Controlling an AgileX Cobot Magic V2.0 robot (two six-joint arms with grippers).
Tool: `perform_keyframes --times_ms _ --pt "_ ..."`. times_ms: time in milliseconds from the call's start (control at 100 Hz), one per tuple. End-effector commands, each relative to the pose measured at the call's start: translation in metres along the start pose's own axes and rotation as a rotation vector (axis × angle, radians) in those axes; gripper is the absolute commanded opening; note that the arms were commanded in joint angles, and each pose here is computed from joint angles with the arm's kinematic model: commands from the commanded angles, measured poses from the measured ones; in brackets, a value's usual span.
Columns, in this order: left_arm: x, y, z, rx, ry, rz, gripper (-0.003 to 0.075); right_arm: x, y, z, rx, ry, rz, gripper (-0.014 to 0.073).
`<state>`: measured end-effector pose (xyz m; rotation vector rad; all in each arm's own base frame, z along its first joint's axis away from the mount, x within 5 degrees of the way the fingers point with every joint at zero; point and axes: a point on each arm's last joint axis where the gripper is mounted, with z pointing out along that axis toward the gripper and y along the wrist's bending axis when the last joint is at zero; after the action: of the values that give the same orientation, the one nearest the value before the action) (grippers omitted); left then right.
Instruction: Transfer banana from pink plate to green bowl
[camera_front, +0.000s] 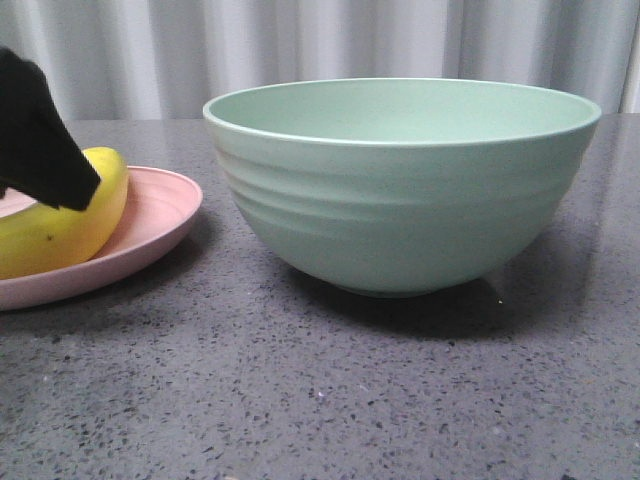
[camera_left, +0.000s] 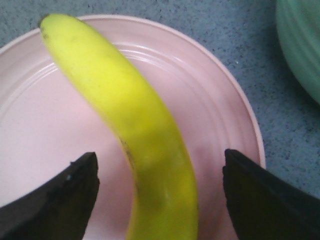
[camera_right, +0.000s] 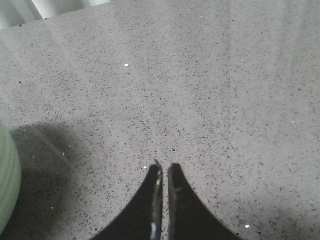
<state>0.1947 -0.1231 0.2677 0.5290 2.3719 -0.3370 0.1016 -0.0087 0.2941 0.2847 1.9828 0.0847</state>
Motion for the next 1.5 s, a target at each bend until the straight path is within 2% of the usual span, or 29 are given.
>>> perform_keyframes --times_ms 0,140,310,640,810,1000,1130,1320,1410,1490 --pt "-0.014 -0.003 0.0 0.014 -0.063 -0.003 0.0472 -0.015 0.002 -0.002 -0.005 -0.096 -0.001 -0.0064" --pt "-0.012 -0.003 0.009 0.01 -0.031 -0.003 0.0471 -0.015 0.002 -0.002 -0.005 -0.093 -0.001 -0.0064" --pt "-0.014 -0.003 0.009 0.011 -0.051 -0.004 0.0463 -0.015 0.002 -0.002 -0.004 -0.09 -0.001 -0.0064" --pt "-0.014 -0.003 0.009 0.011 -0.051 -0.004 0.0178 -0.015 0.002 -0.002 -0.004 -0.09 -0.001 -0.0064" --pt "-0.014 -0.003 0.009 0.011 -0.051 -0.004 0.0098 -0.013 0.001 -0.002 -0.002 -0.067 -0.001 -0.0064" --pt "-0.02 -0.004 0.002 0.015 -0.076 -0.003 0.0095 -0.016 0.006 -0.006 -0.029 -0.029 -0.027 -0.0064" --pt "-0.033 -0.007 -0.017 0.028 -0.154 -0.001 0.0095 -0.025 0.014 -0.012 -0.076 0.014 -0.1 -0.0064" --pt "-0.052 -0.024 -0.056 0.092 -0.287 0.058 0.0096 -0.05 0.032 -0.013 -0.169 0.068 -0.143 -0.0057" --pt "-0.056 -0.036 -0.068 0.139 -0.318 0.086 0.0096 -0.062 0.046 -0.01 -0.244 0.076 -0.155 -0.0011" --pt "-0.055 -0.048 -0.072 0.182 -0.323 0.117 0.0096 -0.071 0.06 -0.008 -0.317 0.093 -0.157 0.0082"
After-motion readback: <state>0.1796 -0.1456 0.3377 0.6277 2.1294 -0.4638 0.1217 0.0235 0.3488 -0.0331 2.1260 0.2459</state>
